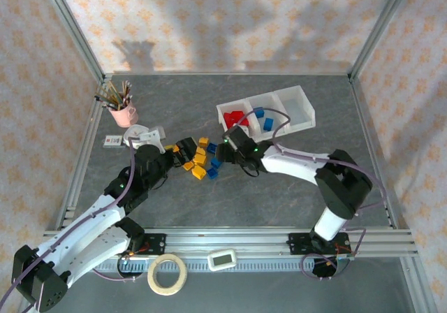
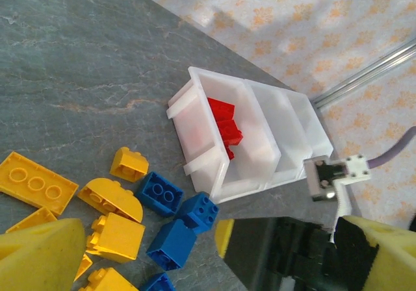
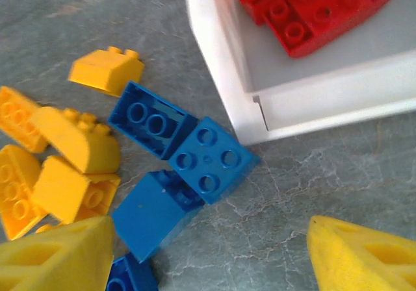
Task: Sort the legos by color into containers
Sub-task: Pick up the lego from the center of the table.
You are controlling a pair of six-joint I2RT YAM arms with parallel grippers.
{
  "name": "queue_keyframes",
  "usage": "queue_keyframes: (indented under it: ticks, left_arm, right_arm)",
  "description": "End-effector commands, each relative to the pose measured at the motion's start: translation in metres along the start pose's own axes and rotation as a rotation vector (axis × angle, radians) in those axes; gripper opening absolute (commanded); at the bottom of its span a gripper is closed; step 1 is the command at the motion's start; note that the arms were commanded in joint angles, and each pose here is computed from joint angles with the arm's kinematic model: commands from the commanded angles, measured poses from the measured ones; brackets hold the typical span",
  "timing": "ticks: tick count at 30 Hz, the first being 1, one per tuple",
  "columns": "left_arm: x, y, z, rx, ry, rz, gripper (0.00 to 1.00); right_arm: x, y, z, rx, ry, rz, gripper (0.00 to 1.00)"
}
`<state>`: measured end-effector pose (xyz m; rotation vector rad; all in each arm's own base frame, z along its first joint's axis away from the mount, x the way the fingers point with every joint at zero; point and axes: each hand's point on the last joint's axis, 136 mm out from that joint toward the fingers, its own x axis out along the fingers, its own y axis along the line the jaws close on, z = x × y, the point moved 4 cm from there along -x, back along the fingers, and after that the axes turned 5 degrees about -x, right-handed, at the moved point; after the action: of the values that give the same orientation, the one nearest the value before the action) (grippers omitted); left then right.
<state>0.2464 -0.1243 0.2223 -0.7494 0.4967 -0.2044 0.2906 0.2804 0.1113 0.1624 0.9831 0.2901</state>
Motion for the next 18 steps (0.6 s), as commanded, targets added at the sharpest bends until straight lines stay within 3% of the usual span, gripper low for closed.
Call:
queue_keyframes:
  ticks: [1,18]
  left_arm:
    - [-0.001,0.010,0.001,-0.010,-0.017,0.041,0.99]
    - [-0.005,0.016,0.000,0.002,-0.022,0.054,0.99]
  right_arm:
    - [0.009,-0.002,0.015,0.147,-0.073,-0.068,0.78]
    - [0.043,-0.015,0.016,0.239,-0.118,-0.230,0.79]
